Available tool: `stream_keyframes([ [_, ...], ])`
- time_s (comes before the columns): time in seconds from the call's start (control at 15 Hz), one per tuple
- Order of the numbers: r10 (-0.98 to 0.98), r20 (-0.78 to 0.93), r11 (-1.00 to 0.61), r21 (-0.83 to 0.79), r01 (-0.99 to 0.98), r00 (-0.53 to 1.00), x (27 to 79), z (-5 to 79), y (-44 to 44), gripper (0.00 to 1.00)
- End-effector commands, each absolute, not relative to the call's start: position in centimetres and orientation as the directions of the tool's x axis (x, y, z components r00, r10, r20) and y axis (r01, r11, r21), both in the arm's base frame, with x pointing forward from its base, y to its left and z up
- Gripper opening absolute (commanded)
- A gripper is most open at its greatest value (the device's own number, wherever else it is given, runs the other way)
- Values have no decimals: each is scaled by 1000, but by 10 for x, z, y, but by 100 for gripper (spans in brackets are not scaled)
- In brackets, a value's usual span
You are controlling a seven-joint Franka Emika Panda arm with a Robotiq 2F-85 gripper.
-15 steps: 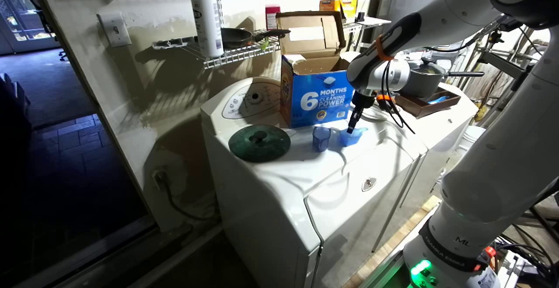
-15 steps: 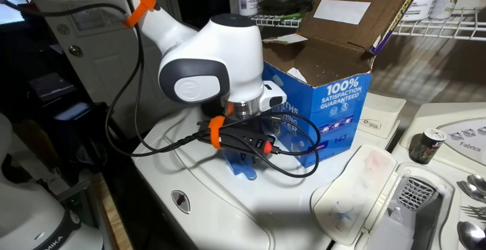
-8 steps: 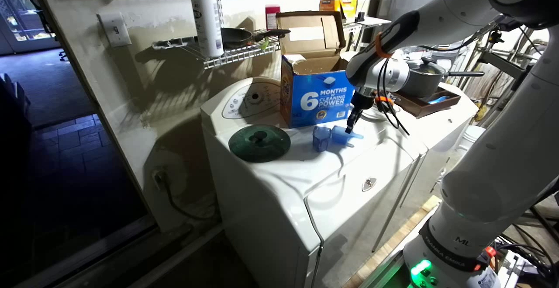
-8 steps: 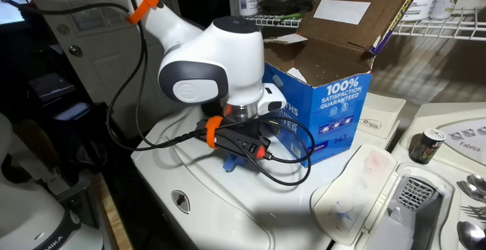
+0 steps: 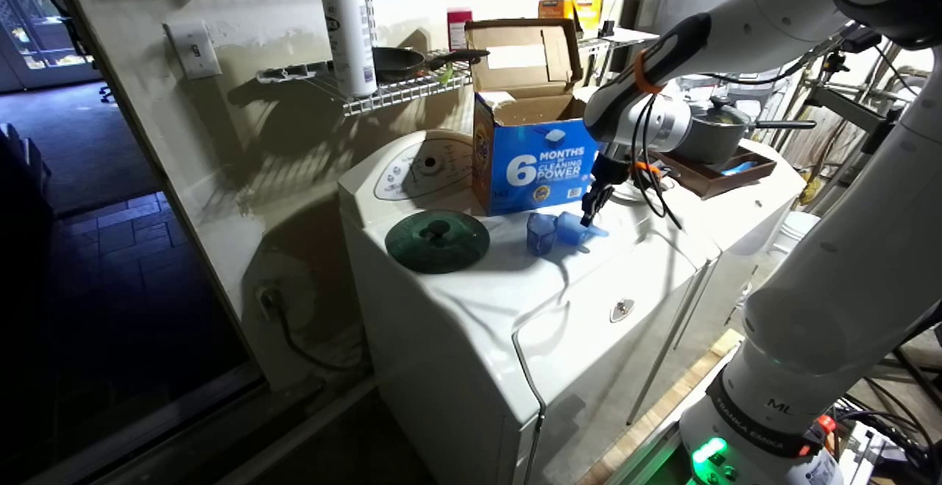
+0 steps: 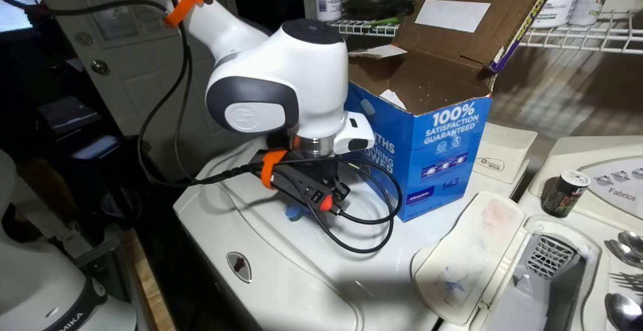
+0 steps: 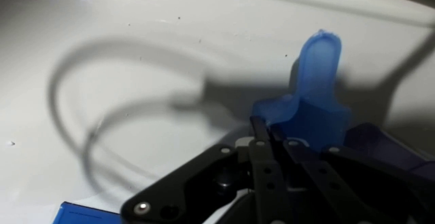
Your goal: Unstack the scoops, then turn the right scoop to the right and stack the scoops together
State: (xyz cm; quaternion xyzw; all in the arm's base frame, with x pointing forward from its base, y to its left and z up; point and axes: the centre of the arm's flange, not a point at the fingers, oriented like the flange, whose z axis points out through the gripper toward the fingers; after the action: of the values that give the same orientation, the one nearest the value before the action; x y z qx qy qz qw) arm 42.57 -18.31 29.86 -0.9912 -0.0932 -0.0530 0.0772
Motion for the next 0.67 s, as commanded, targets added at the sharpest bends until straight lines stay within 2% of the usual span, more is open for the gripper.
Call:
stream_keyframes([
  [0.0, 79, 117, -978, -181, 99, 990, 411, 316, -167, 1],
  [0.6, -179, 177, -965, -222, -138, 968, 389, 355, -164, 1],
])
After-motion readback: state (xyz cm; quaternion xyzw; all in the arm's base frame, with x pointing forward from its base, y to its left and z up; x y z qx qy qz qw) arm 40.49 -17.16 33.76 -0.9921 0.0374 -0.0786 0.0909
